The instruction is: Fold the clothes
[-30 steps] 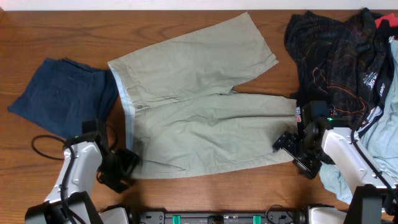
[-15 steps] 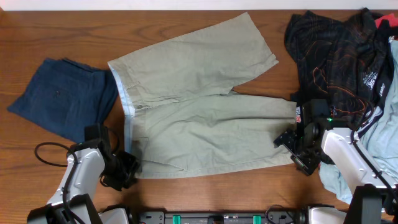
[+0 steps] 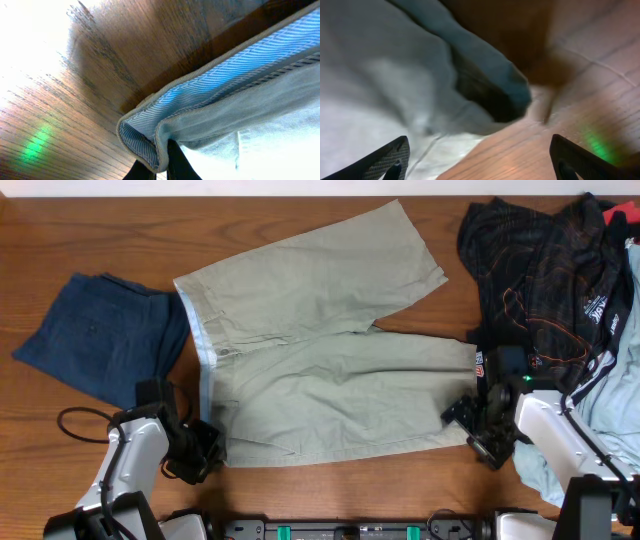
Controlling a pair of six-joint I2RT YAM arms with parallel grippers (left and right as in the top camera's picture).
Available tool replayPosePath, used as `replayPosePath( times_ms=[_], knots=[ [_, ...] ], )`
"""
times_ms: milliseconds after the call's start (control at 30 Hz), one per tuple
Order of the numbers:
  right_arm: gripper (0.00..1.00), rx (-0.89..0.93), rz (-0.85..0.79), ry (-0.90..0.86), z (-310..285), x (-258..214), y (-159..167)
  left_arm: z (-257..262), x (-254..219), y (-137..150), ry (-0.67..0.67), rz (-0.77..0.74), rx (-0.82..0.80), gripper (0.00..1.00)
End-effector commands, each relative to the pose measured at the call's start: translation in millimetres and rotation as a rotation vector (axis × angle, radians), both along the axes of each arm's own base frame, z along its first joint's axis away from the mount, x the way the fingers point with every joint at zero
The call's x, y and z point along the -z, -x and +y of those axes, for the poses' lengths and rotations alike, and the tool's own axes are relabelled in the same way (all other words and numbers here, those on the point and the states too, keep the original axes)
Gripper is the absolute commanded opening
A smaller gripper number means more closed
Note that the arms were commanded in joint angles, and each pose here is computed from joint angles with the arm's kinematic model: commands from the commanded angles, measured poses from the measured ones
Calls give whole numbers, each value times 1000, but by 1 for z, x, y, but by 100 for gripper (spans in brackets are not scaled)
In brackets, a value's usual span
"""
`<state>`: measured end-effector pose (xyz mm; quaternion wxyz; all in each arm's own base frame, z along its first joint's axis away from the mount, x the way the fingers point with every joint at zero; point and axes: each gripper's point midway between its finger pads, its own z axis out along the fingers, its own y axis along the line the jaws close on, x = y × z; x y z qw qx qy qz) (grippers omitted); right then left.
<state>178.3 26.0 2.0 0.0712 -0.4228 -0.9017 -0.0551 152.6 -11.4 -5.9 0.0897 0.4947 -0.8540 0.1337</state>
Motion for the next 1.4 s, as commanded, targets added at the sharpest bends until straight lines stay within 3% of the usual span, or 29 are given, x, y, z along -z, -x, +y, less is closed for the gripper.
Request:
replayPosePath(
  times_ms=[0, 100, 167, 200, 300, 600, 933, 1367],
  knots=[
    [87, 38, -9, 16, -4, 6, 2, 11, 1, 0, -62, 9, 38, 6],
    [83, 38, -44, 16, -4, 10, -4, 13, -2, -6, -66, -11, 55, 6],
    [74, 38, -62, 14, -4, 11, -8, 14, -5, -9, -68, -17, 55, 6],
    [62, 38, -72, 15, -4, 11, -10, 14, -6, -11, -69, -23, 59, 6],
    [1, 38, -99, 15, -4, 11, -17, 16, -8, -16, -72, -39, 73, 6],
    [1, -125, -231, -79, 11, -16, -52, 18, -42, -25, -93, -125, 158, 6],
    [1, -327, -433, 17, -8, -135, -105, 22, -136, -47, -207, -453, 243, 6],
    [1, -395, -422, 142, -28, -213, -79, 0, -219, 0, -213, -591, 284, 6]
  ],
)
